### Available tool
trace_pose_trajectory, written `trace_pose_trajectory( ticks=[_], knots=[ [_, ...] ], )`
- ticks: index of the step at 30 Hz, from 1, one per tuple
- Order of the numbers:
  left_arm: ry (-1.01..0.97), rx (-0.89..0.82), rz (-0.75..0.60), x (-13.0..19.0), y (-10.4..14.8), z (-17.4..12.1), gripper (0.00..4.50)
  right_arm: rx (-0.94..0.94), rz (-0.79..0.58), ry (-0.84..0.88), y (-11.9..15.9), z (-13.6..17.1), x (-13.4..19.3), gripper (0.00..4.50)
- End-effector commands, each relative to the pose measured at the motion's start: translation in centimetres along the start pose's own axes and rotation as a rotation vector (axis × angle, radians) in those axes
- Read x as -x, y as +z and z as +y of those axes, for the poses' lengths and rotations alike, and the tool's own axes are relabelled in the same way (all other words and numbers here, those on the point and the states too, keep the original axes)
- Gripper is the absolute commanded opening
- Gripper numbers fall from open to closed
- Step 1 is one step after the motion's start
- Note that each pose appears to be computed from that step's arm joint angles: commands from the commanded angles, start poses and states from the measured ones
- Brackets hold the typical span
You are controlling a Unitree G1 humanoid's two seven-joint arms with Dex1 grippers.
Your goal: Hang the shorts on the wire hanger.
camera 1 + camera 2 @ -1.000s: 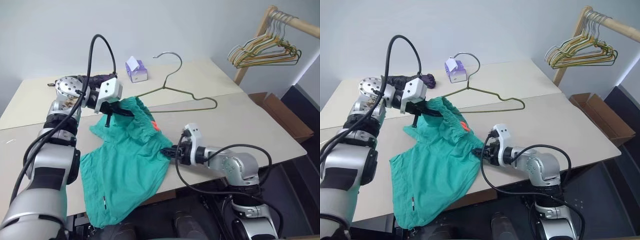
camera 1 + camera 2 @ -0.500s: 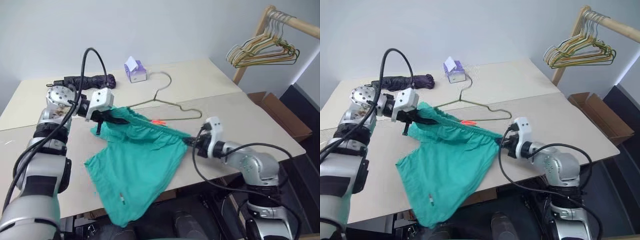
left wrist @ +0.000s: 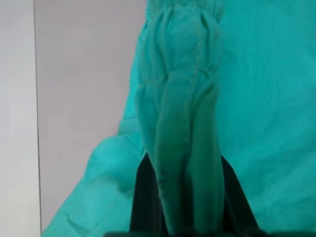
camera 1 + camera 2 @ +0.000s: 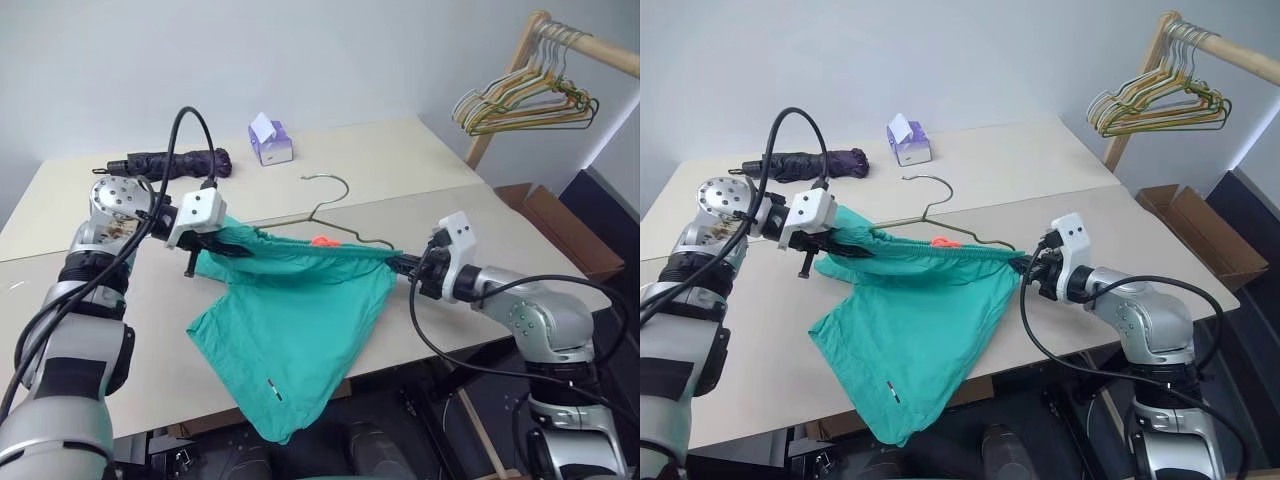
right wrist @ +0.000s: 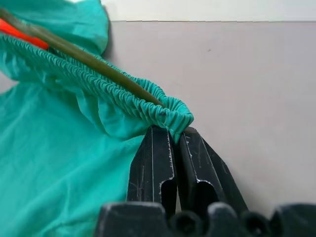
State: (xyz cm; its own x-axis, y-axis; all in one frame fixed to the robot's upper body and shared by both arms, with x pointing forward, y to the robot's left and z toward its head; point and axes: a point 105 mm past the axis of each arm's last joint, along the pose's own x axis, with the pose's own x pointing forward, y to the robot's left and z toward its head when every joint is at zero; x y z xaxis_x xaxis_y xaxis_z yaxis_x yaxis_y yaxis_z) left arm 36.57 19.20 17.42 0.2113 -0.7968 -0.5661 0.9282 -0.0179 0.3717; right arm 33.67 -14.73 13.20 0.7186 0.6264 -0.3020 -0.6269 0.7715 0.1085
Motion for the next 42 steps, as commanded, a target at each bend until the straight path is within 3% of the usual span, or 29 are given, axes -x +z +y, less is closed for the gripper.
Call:
trace_pose_trajectory(
  ticks=[1,9,15,20,28,33,41,42],
  knots=[
    [0.11,0.048,0.014,3.9,0.0,0.9,0.01,0.064,0.013,-0.23,-0.2,-4.4,2.3,0.02],
    [-0.034,0.0,0.262,4.5,-3.2,-1.5,0.01,0.14,-0.004,-0.274,0.5,-5.6,2.8,0.02],
    [0.003,-0.013,0.375,5.0,-4.8,-1.2,0.01,0.261,0.028,-0.255,0.2,-5.5,3.4,0.02],
    [0.008,-0.002,0.394,5.1,-5.1,-1.1,0.01,0.362,0.012,-0.233,0.3,-5.1,3.7,0.02],
    [0.074,0.011,0.19,2.4,-2.9,0.3,0.01,0.427,-0.082,-0.117,2.8,-2.3,3.0,0.02],
    [0.108,0.017,0.078,1.2,-1.2,1.3,0.01,0.439,-0.131,-0.073,4.3,-1.4,3.5,1.42],
    [0.114,-0.018,-0.023,-0.5,1.2,2.4,0.01,0.485,-0.165,-0.013,8.6,-1.3,5.1,4.17],
    [0.117,-0.023,-0.028,-0.6,1.4,2.6,0.01,0.489,-0.159,0.007,9.0,-1.1,5.2,4.17]
  ],
)
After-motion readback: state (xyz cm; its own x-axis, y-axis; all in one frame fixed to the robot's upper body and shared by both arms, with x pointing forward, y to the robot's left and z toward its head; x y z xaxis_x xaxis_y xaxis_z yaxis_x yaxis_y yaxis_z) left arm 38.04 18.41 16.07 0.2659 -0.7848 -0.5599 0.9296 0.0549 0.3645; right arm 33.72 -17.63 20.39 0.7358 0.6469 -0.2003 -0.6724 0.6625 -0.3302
